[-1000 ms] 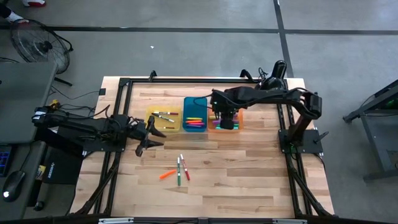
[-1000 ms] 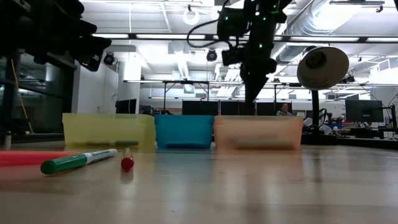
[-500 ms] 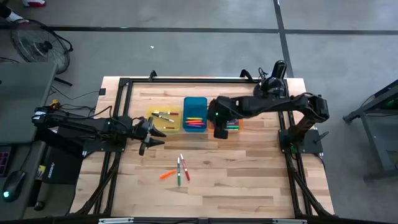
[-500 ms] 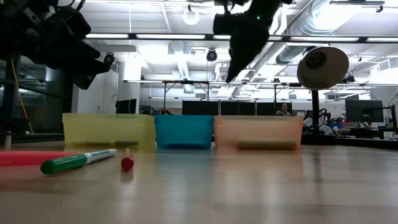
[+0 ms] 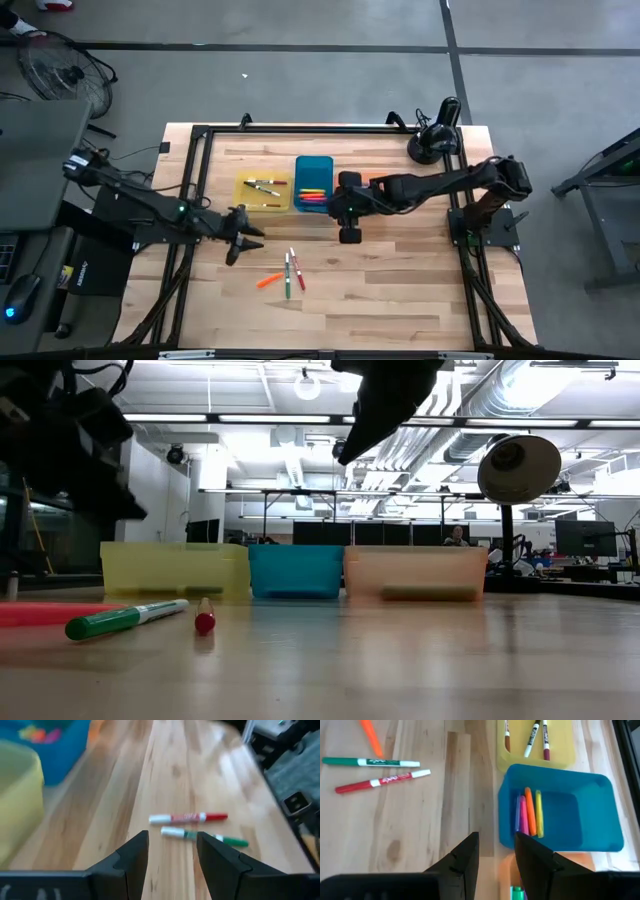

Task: Pick & Place Markers
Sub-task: Put the orange pen into the blue bin

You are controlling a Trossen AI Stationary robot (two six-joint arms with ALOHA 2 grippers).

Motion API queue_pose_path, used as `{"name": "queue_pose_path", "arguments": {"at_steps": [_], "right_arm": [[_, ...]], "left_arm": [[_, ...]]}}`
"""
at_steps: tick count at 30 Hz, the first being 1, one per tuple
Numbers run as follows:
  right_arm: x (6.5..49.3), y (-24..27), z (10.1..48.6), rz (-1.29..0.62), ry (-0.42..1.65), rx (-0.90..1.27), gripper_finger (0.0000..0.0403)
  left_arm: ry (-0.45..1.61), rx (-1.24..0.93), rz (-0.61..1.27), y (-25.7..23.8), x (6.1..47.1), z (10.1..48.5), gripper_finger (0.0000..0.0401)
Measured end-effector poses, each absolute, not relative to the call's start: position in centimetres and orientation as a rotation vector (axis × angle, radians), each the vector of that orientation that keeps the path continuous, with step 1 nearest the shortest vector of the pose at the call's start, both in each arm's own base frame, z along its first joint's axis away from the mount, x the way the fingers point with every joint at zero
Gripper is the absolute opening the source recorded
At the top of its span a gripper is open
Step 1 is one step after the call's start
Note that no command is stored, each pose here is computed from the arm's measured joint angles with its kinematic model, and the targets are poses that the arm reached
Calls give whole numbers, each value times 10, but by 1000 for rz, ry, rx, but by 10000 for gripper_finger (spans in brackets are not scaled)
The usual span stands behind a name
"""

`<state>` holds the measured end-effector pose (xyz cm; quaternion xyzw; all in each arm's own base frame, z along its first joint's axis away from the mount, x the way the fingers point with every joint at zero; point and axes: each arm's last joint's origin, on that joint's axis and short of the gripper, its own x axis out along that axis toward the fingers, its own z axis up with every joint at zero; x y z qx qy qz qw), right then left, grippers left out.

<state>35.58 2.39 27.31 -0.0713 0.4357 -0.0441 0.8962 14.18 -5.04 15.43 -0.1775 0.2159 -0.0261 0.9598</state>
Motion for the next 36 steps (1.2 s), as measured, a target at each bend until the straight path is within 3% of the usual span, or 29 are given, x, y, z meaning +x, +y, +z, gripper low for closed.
{"name": "queue_pose_path", "arguments": {"at_steps": [8,16,27,36], "right_arm": [[352,40,268,-120,912,-132,113],[332,64,215,-78,849,-121,113],[261,53,175,-50,483,92,113],[196,34,165,-112,282,122,113]], "left_arm": [[545,-347,-22,-73,152,147,165],[590,-279,-46,-94,173,154,165],[634,-287,-19,-95,175,147,165],[630,-304,-11,-94,175,148,165]]}}
